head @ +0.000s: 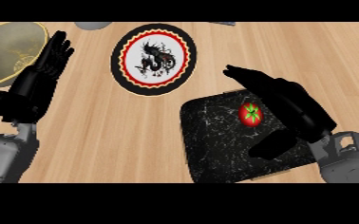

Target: Pick the tomato from the tray and place it in the plate

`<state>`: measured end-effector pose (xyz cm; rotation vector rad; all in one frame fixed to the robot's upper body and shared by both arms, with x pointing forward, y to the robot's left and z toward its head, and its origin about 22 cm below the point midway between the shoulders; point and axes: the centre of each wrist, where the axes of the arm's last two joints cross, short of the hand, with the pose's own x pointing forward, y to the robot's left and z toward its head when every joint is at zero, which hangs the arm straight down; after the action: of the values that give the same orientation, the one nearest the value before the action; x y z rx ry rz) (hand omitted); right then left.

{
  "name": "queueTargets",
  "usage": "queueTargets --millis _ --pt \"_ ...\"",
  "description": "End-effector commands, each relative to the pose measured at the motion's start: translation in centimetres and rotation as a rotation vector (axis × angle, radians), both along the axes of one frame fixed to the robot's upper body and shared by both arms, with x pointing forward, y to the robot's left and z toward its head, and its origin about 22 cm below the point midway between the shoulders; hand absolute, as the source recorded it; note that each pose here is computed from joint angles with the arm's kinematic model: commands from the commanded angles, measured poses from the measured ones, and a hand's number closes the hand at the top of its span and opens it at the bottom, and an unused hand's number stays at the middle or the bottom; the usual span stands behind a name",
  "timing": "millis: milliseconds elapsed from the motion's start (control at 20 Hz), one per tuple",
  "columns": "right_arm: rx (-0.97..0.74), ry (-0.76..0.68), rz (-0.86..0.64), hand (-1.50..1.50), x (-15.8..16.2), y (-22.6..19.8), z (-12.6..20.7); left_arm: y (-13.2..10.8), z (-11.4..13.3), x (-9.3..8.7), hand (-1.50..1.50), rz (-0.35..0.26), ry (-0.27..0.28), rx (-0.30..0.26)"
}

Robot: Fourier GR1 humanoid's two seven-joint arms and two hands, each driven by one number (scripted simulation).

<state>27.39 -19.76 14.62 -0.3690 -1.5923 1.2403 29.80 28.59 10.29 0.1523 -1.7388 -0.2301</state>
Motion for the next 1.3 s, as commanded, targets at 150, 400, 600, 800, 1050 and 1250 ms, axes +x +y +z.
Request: queueTargets --millis 150,400,600,800,1050,1250 --pt "-0.407 0.184 -0.035 -1.50 -0.2 1.7 3.1 -1.4 -1.0 0.2 0.00 -0.008 -0.004 -0.003" --pt "-0.463 0.257 -0.044 -1.50 0.2 3.7 3.1 -0.4 1.0 -0.7 0.00 -0.012 0.001 -0.008" --pt "-0.492 0.246 -0.084 -1.50 -0.3 3.2 1.6 -1.7 -0.1 1.0 0.00 -0.004 -0.002 -0.022" --pt "-0.565 0.222 -0.133 -1.50 1.2 2.7 -1.3 1.1 -0.2 0.4 0.00 -0.019 0.007 -0.004" --pt "-0.617 0.273 -0.184 -1.50 2.6 2.7 -3.3 0.2 -0.2 0.7 0.00 -0.019 0.012 -0.021" --pt "-0.623 0.293 -0.200 -1.50 3.2 1.6 -2.9 1.2 1.1 -0.6 0.00 -0.025 -0.004 0.001"
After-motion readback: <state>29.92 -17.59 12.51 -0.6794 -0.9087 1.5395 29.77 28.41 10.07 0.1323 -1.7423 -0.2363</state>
